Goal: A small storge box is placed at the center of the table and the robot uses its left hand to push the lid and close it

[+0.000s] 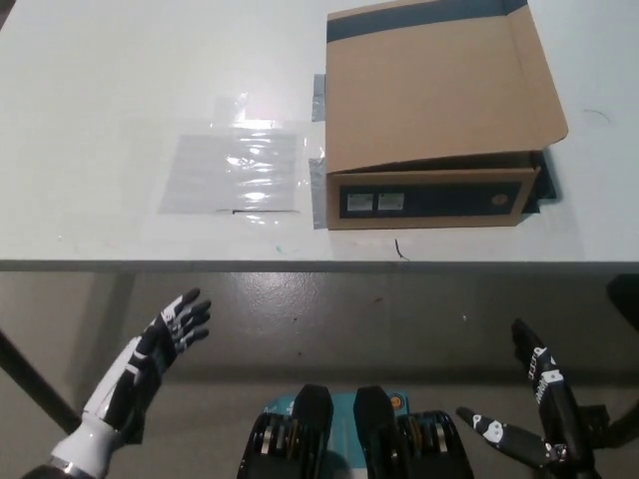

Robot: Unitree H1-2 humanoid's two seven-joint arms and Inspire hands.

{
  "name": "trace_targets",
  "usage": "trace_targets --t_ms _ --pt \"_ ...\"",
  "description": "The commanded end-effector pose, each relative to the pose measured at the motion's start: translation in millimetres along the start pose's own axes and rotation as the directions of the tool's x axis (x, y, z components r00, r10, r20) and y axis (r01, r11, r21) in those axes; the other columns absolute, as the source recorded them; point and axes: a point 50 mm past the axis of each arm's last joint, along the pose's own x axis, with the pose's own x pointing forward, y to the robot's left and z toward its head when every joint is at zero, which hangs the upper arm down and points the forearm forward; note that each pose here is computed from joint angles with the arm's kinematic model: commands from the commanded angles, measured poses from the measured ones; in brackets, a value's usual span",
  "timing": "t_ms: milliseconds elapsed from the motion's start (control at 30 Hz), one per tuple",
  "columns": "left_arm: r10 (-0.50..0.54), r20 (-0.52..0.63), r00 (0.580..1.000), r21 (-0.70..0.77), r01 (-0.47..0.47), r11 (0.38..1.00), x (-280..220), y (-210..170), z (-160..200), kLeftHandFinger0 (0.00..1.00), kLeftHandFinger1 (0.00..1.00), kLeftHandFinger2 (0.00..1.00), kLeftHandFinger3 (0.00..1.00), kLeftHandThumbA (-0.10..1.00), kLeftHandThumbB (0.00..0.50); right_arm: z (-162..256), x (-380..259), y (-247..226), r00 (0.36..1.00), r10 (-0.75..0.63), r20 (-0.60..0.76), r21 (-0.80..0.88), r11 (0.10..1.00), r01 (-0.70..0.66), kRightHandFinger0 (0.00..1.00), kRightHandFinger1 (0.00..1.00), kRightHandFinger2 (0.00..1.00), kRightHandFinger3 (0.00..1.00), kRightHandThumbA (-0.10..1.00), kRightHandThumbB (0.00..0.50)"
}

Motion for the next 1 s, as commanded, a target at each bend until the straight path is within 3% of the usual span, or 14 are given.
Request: trace_targets --t_ms 0,333,533,800,967 --pt "-0.03 0.058 0.998 0.061 0.027 0.998 5.8 5.4 1.1 1.0 1.0 1.0 1.0 1.0 0.239 13.3 6.2 -1.8 0.995 -0.033 0.09 -0.009 0.999 0.034 1.0 1.0 1.0 1.0 1.0 0.3" --pt "0.018 -0.048 0.999 0.092 -0.014 0.996 -12.7 9.1 -20.3 1.0 1.0 1.0 1.0 1.0 0.219 8.8 -0.5 4.4 0.998 -0.019 0.068 0.006 1.0 0.018 1.0 1.0 1.0 1.0 1.0 0.313" --pt "0.065 -0.049 0.997 0.12 -0.059 0.991 -24.9 1.4 -25.2 1.0 1.0 1.0 1.0 1.0 0.228 2.6 -9.3 4.1 0.999 -0.013 0.04 0.008 1.0 0.013 1.0 1.0 1.0 1.0 1.0 0.346" --pt "0.134 -0.044 0.99 0.148 -0.127 0.981 -31.4 0.8 -22.3 1.0 1.0 1.0 1.0 1.0 0.226 -2.1 -8.7 2.5 1.0 0.009 0.024 0.011 1.0 -0.009 1.0 1.0 1.0 1.0 1.0 0.317" --pt "0.144 -0.033 0.989 0.149 -0.137 0.979 -25.9 5.0 -22.3 1.0 1.0 1.0 1.0 1.0 0.245 -2.7 -4.4 2.4 1.0 0.003 0.024 0.01 1.0 -0.003 1.0 1.0 1.0 1.0 1.0 0.33"
